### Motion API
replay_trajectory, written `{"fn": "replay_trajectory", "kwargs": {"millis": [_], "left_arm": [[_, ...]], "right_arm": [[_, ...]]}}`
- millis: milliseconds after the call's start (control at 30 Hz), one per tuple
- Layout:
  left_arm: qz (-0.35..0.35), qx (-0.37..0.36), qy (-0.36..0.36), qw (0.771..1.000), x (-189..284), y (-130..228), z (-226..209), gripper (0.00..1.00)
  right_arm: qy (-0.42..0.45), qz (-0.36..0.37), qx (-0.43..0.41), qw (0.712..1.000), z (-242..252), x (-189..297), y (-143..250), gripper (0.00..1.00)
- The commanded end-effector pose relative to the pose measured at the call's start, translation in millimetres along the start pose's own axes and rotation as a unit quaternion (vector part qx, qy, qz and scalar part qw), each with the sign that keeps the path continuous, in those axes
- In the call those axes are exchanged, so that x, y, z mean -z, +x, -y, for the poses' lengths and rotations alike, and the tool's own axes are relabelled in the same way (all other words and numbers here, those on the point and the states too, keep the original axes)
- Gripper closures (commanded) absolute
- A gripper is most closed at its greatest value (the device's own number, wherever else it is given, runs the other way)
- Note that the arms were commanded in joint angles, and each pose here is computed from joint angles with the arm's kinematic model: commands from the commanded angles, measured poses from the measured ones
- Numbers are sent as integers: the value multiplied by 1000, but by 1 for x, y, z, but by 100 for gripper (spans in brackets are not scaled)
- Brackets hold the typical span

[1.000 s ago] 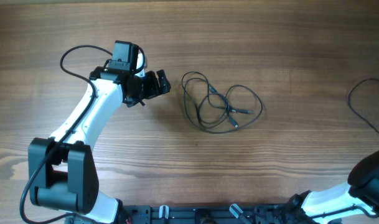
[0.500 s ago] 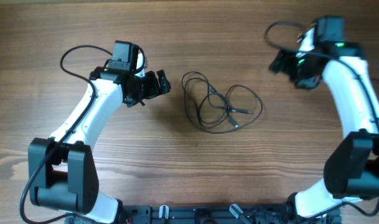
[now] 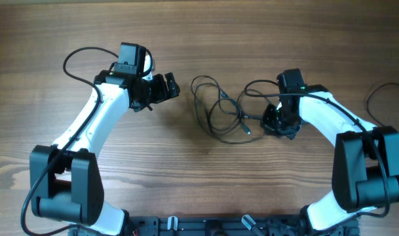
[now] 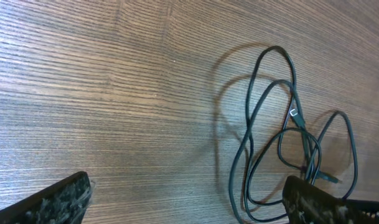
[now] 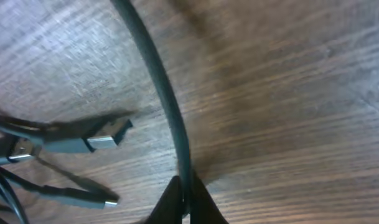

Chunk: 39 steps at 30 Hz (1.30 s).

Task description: Untangle cables

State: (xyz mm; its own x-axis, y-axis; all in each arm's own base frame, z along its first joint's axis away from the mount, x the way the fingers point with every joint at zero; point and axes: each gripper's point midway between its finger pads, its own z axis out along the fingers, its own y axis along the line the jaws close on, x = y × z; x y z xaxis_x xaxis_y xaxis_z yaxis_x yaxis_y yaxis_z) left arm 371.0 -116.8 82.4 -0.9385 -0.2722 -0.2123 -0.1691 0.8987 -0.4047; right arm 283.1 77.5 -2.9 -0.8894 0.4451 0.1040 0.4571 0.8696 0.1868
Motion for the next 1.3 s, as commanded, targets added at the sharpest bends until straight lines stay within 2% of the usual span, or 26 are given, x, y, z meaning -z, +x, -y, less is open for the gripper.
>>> {"fn": "replay_trajectory", "kwargs": {"millis": [0,133,200,367,500,633,733,833,867,1000,1133,1267], "left_arm": [[-6,6,-2,1000,-2,2,-2,0],[-33,6,52,998,0,11,17,0],[-42,5,71,997,0,14,24,0],[-55,41,76,995,-2,22,35,0],[-66,22,82,994,-6,36,54,0],[-58,27,71,995,-11,40,63,0],[-35,102,14,994,-16,35,46,0],[-19,195,-27,980,-24,31,30,0],[-13,209,-33,977,-27,29,28,4],[20,197,-65,978,-45,19,18,13],[43,189,-117,974,-56,17,-3,16],[43,133,-103,985,-70,12,4,18]], "right_arm": [[-12,-1,38,999,-8,6,-2,96],[-38,36,90,995,-22,45,-5,96],[-83,75,135,985,-38,78,-2,96],[-169,196,192,947,-63,161,6,96],[-190,241,210,928,-65,192,16,96],[-196,266,233,915,-66,206,20,96],[-198,271,235,912,-66,210,21,96],[-198,271,234,912,-66,210,21,96],[-199,271,233,913,-66,210,21,96],[-199,270,233,913,-66,210,21,96],[-199,270,233,913,-66,210,21,96],[-199,270,233,913,-66,209,21,96]]}}
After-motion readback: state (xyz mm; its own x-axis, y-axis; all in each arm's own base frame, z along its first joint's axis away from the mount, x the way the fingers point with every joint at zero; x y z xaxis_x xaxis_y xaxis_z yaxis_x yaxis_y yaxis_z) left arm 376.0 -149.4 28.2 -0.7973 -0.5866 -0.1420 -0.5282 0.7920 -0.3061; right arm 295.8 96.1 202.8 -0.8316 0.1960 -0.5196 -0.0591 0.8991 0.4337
